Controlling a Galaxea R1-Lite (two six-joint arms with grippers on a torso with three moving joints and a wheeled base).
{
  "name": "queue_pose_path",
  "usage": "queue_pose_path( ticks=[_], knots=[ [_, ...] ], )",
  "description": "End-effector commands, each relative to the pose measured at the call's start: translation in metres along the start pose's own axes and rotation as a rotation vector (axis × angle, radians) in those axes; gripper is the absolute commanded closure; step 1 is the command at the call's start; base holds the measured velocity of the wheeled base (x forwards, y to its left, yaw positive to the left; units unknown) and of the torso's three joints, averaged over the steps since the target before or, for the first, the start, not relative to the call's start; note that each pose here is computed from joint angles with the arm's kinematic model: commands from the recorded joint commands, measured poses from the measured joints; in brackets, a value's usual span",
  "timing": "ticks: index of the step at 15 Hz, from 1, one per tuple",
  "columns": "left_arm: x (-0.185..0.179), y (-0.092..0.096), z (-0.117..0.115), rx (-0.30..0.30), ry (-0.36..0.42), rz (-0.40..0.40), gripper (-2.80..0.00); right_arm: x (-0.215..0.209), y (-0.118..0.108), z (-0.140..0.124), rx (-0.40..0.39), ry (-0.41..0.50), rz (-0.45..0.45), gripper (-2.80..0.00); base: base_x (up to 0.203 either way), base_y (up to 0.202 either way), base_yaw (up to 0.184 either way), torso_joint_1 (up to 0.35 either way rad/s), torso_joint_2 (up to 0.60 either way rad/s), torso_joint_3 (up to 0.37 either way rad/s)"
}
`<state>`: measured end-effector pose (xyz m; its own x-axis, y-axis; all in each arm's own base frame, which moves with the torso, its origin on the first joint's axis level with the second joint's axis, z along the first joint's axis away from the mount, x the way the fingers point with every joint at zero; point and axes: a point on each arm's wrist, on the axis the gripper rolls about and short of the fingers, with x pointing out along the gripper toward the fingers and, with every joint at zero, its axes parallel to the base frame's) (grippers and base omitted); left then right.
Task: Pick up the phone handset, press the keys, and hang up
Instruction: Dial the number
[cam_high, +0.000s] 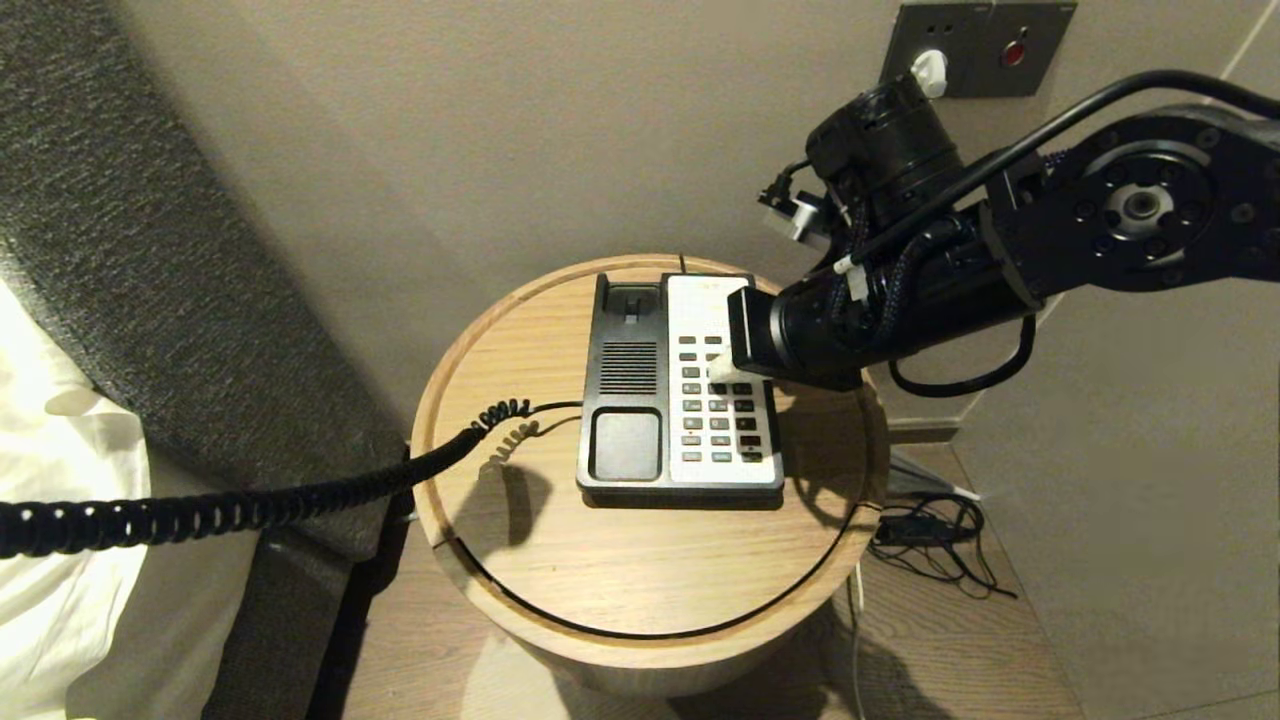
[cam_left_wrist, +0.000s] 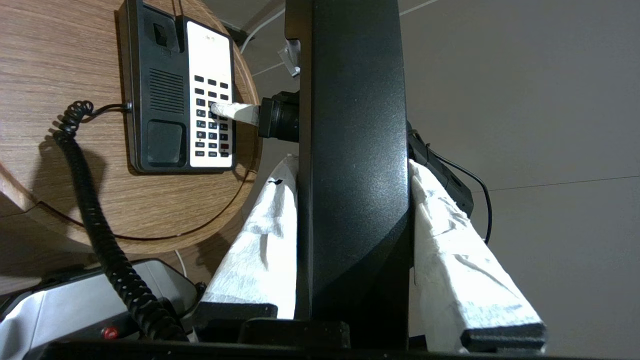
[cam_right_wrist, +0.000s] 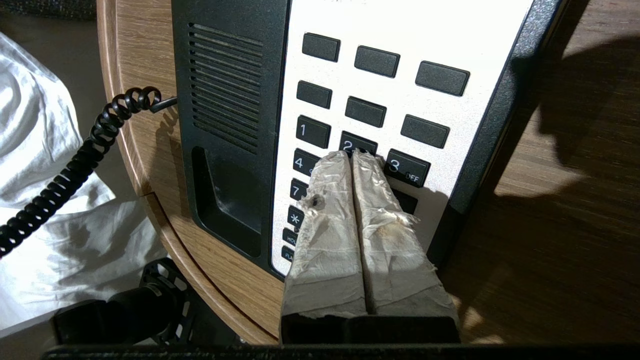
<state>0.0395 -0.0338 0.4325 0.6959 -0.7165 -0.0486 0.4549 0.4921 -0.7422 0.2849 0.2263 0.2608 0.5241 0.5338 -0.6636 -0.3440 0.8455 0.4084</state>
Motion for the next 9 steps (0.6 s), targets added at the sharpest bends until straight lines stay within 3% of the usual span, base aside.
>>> queue_pose_path(
  ticks=[1, 9],
  knots=[
    [0.000, 0.001, -0.001, -0.006, 0.004, 0.004, 0.00, 0.000, 0.001, 0.001, 0.004, 0.002, 0.001, 0.00, 0.000, 0.000, 0.000, 0.000, 0.00, 0.000],
    [-0.002, 0.001, -0.001, -0.005, 0.002, 0.003, 0.00, -0.024, 0.012, 0.000, -0.008, -0.030, 0.037, 0.00, 0.000, 0.000, 0.000, 0.000, 0.00, 0.000]
  ],
)
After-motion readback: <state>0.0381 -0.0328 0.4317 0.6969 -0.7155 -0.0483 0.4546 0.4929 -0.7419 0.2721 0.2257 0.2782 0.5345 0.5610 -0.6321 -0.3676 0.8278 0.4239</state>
